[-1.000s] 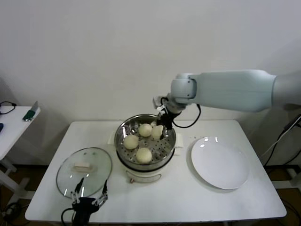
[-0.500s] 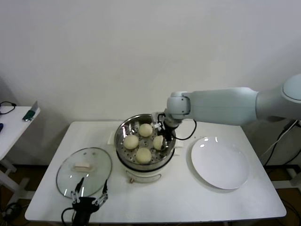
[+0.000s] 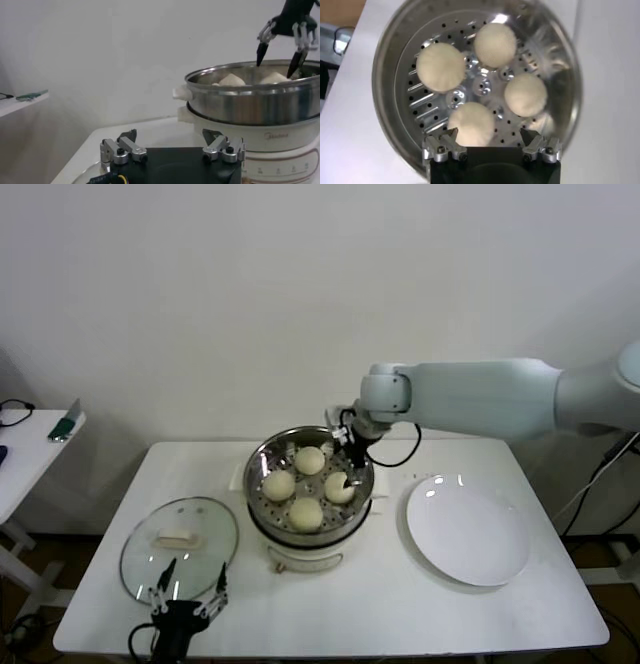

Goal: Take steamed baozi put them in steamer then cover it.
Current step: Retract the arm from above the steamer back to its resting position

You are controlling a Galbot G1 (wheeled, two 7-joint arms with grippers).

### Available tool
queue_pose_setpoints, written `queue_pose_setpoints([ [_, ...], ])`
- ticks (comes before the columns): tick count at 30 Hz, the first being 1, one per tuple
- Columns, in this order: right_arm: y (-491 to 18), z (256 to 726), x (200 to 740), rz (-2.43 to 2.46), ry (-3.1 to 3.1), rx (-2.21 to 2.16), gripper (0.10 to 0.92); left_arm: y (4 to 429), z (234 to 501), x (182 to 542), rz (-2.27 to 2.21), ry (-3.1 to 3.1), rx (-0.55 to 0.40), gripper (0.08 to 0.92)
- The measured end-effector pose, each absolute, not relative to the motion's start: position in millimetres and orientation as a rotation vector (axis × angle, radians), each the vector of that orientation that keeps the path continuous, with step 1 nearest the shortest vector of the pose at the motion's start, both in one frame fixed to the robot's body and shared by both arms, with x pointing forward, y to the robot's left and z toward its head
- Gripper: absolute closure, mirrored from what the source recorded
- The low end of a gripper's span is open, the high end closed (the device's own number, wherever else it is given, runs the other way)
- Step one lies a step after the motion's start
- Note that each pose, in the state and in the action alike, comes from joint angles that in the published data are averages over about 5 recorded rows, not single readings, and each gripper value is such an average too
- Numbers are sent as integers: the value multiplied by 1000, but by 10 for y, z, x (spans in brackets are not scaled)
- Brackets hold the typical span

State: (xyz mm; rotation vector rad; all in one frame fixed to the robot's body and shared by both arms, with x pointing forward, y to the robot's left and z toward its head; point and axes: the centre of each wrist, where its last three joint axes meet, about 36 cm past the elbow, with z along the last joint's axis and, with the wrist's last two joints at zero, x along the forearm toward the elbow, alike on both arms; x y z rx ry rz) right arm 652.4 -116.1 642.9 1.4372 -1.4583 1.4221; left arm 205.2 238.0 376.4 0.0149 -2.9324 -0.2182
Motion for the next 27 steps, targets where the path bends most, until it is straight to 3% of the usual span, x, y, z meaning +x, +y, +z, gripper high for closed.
queue_pose_setpoints([
  [7,-1666,6778,6540,1266,-1638,1443,200,2413,3778,2062,-236,-2947,24,177],
  [13,-2302,6795,6490,1074,-1994,1379,199,2438,3790,2100,-253,-2959,38,177],
  [27,-3594,5757,5883,662,-2750,918,200,2529,3790,2264,-305,-2975,72,177],
])
